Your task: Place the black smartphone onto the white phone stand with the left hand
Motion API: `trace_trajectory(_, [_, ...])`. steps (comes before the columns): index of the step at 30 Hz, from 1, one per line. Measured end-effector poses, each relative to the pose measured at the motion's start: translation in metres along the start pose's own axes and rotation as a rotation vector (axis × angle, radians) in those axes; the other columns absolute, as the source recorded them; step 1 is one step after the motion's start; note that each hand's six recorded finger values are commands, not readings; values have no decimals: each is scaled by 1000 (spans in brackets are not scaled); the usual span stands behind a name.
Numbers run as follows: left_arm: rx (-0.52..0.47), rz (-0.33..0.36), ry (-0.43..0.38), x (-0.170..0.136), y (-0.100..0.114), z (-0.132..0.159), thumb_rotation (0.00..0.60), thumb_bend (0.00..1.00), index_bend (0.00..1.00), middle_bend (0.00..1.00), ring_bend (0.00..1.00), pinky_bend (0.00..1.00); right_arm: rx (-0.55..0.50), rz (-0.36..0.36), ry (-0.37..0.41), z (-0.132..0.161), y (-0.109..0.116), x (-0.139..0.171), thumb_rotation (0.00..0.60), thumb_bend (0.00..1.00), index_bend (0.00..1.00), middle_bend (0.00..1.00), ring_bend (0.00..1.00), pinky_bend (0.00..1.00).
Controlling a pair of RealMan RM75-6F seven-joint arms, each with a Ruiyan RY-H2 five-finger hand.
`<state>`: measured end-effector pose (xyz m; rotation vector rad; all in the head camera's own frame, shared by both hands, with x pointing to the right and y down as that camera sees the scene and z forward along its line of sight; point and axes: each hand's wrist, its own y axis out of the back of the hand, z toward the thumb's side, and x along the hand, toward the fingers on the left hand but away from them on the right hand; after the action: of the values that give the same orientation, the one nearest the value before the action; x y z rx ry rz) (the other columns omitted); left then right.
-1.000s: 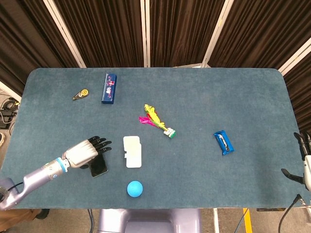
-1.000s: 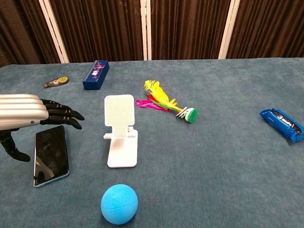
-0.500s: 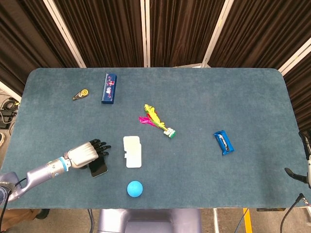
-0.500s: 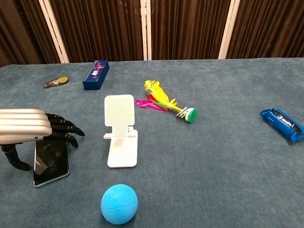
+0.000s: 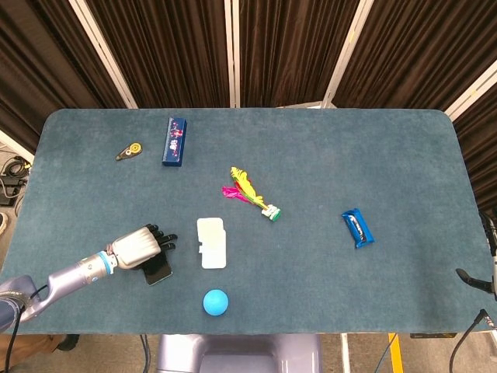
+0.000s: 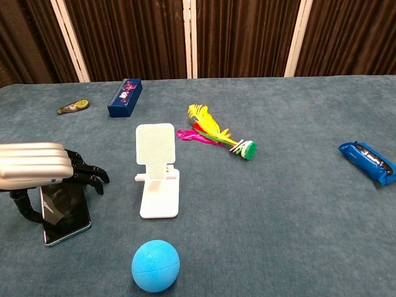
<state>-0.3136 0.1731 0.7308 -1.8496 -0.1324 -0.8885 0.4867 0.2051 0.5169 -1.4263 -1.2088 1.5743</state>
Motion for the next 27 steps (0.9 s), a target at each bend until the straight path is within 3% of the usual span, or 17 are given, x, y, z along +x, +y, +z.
trace_trajectory(5, [11, 37, -2, -4, 5, -1, 600, 0, 555, 490, 471, 433, -3, 1, 2, 0, 0, 0, 600, 0, 0, 0, 0, 0])
trace_trajectory(12, [32, 107, -1, -14, 20, -5, 600, 0, 569, 499, 479, 439, -8, 2, 7, 1, 0, 1, 600, 0, 0, 0, 0, 0])
trace_trajectory(16, [102, 151, 8, -19, 31, -10, 600, 0, 571, 499, 479, 439, -11, 2, 8, 2, 1, 1, 600, 0, 0, 0, 0, 0])
trace_trajectory(19, [212, 224, 25, -23, 51, -15, 600, 0, 567, 498, 479, 437, -14, 1, 9, 2, 1, 1, 600, 0, 0, 0, 0, 0])
trace_trajectory(23, [389, 368, 64, -29, 97, -27, 600, 0, 553, 475, 478, 417, -19, 1, 10, 2, 2, 1, 600, 0, 0, 0, 0, 0])
trace_trajectory(27, [533, 458, 56, -22, 139, -31, 600, 0, 540, 453, 462, 398, -22, 0, 9, 1, 3, 1, 600, 0, 0, 0, 0, 0])
